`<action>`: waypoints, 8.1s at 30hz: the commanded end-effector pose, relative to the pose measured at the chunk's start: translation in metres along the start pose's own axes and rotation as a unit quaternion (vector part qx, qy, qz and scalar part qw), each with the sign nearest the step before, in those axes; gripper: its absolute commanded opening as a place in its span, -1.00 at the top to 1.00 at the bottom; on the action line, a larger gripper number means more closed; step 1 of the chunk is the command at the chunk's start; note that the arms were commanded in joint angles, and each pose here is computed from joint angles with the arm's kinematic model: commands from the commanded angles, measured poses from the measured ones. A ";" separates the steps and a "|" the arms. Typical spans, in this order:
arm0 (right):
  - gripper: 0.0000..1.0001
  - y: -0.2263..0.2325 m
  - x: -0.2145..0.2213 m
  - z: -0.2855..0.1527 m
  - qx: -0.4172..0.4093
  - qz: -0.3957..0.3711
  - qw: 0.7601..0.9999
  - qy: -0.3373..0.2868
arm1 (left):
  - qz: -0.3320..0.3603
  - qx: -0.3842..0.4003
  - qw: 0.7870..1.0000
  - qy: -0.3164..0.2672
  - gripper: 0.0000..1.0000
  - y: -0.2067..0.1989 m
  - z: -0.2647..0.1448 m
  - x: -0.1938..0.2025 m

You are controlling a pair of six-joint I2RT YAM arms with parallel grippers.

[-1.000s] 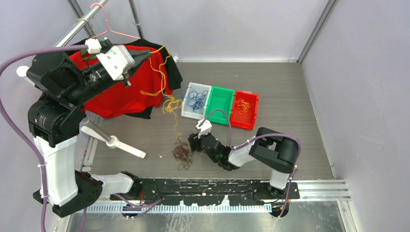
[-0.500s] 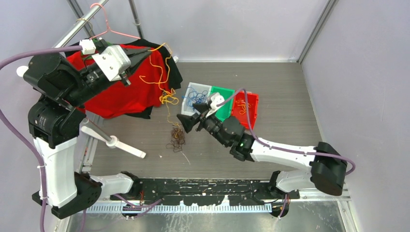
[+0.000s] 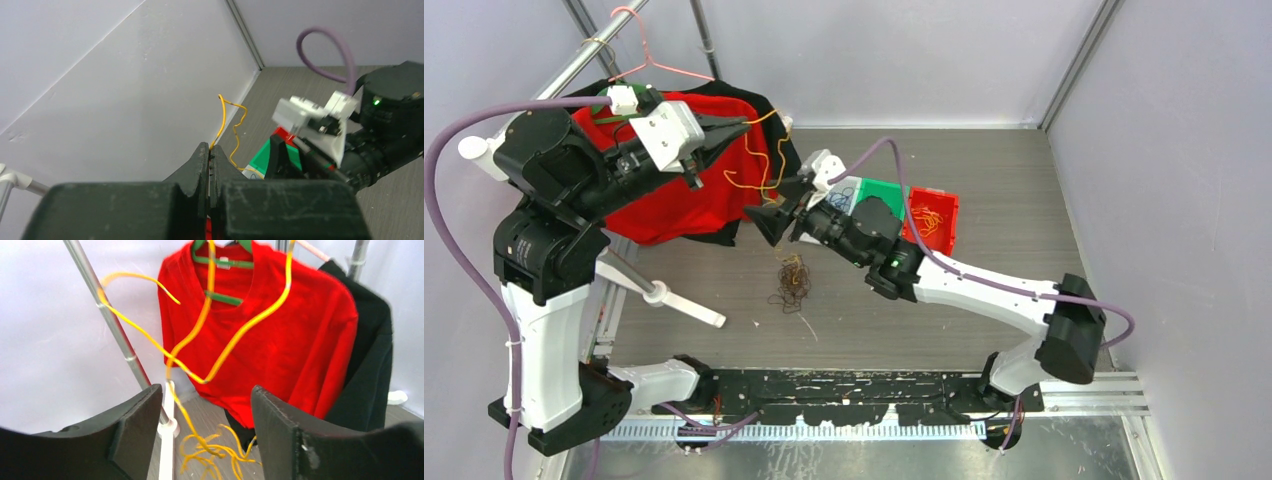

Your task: Untangle the cables

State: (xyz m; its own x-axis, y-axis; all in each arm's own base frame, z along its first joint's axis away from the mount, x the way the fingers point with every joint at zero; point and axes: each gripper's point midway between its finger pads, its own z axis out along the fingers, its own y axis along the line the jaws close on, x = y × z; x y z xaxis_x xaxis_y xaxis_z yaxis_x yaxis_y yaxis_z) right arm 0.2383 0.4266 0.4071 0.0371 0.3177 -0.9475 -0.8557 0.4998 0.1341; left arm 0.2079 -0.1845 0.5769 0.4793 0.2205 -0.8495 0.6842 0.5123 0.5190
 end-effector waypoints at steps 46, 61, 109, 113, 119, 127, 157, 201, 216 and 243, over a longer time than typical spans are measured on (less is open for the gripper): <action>-0.84 0.017 -0.001 -0.088 -0.080 0.016 0.995 0.054 | -0.092 0.122 0.986 0.072 1.00 -0.088 -0.022 0.079; -0.02 -0.001 -0.014 -0.048 -0.043 0.020 0.999 0.009 | -0.175 0.173 0.964 0.097 1.00 -0.117 -0.023 0.093; 0.95 -0.342 0.158 -0.288 0.590 -0.108 0.679 0.424 | -0.108 0.169 0.941 0.272 -0.96 -0.120 -0.034 0.196; 0.69 -0.330 0.175 -0.284 0.560 -0.068 0.695 0.446 | -0.098 0.172 0.942 0.271 -0.94 -0.121 -0.035 0.196; 0.19 -0.329 0.163 -0.278 0.555 -0.066 0.706 0.436 | -0.104 0.182 0.942 0.262 -0.70 -0.123 -0.034 0.190; 0.04 -0.323 0.131 -0.254 0.534 -0.024 0.755 0.379 | -0.122 0.169 0.936 0.285 -0.11 -0.119 -0.032 0.197; -0.15 -0.186 0.157 -0.162 0.304 0.181 0.902 0.247 | -0.267 0.272 0.784 0.489 0.04 -0.247 -0.061 0.419; -0.31 -0.021 0.081 -0.079 -0.030 0.129 0.985 0.108 | -0.119 0.207 0.913 0.331 1.00 -0.127 -0.043 0.201; -0.35 0.003 0.059 -0.045 -0.073 0.081 0.991 0.073 | -0.065 0.159 0.962 0.211 1.00 -0.095 -0.034 0.130; 0.44 -0.018 0.151 -0.038 -0.013 0.089 0.989 0.122 | -0.050 0.095 0.984 0.143 1.00 -0.079 -0.024 0.112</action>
State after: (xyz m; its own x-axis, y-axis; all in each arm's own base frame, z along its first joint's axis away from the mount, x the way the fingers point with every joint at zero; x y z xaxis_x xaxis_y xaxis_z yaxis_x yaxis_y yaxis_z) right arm 0.2351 0.4350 0.2232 -0.2892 0.1070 -0.9513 -0.8458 0.4369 0.3063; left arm 0.1930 -0.1800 0.4378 0.2382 0.4369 -0.8674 0.8360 0.3623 0.4121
